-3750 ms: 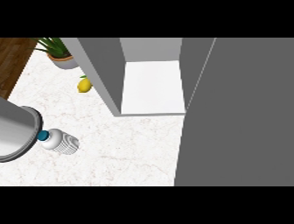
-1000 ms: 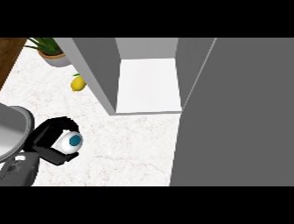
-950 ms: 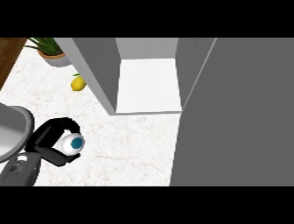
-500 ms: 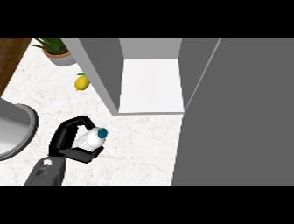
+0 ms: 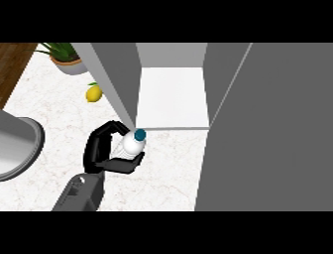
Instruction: Pick up the bottled water, place it into the cabinet and close the cabinet
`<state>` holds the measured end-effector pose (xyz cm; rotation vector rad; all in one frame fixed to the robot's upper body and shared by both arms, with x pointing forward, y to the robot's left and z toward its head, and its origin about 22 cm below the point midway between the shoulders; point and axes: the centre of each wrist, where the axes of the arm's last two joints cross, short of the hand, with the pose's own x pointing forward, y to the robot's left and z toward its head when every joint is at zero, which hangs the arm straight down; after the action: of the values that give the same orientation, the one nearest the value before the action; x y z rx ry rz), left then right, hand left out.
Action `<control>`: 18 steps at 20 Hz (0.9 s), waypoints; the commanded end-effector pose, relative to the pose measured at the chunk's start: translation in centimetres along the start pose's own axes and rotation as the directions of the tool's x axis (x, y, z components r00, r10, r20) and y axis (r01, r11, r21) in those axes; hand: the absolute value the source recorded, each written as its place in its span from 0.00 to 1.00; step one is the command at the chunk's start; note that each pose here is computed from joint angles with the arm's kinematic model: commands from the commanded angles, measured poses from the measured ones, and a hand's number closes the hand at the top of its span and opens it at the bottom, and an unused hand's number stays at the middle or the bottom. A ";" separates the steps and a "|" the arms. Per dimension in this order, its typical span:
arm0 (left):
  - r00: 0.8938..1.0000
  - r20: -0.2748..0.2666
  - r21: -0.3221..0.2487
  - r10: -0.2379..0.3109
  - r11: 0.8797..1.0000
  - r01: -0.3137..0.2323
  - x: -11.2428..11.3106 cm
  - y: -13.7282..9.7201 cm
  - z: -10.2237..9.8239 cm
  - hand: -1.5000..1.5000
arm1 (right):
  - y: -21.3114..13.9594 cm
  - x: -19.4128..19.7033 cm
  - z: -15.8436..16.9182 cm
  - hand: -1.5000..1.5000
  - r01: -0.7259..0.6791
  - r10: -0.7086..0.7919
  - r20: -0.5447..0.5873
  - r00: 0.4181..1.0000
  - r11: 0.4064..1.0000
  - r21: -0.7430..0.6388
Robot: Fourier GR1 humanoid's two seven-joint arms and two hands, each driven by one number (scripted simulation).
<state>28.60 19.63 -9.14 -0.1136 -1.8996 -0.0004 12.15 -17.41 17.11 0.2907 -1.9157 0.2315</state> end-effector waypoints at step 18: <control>0.999 -0.040 0.056 0.006 0.998 -0.003 9.3 -12.3 -9.3 1.00 | -0.3 1.8 1.6 0.00 -0.036 0.036 0.046 0.998 0.999 -0.009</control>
<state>31.75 9.15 1.18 -0.1282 -1.8679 0.0508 11.76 -17.50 16.66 0.2819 -1.9273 0.2287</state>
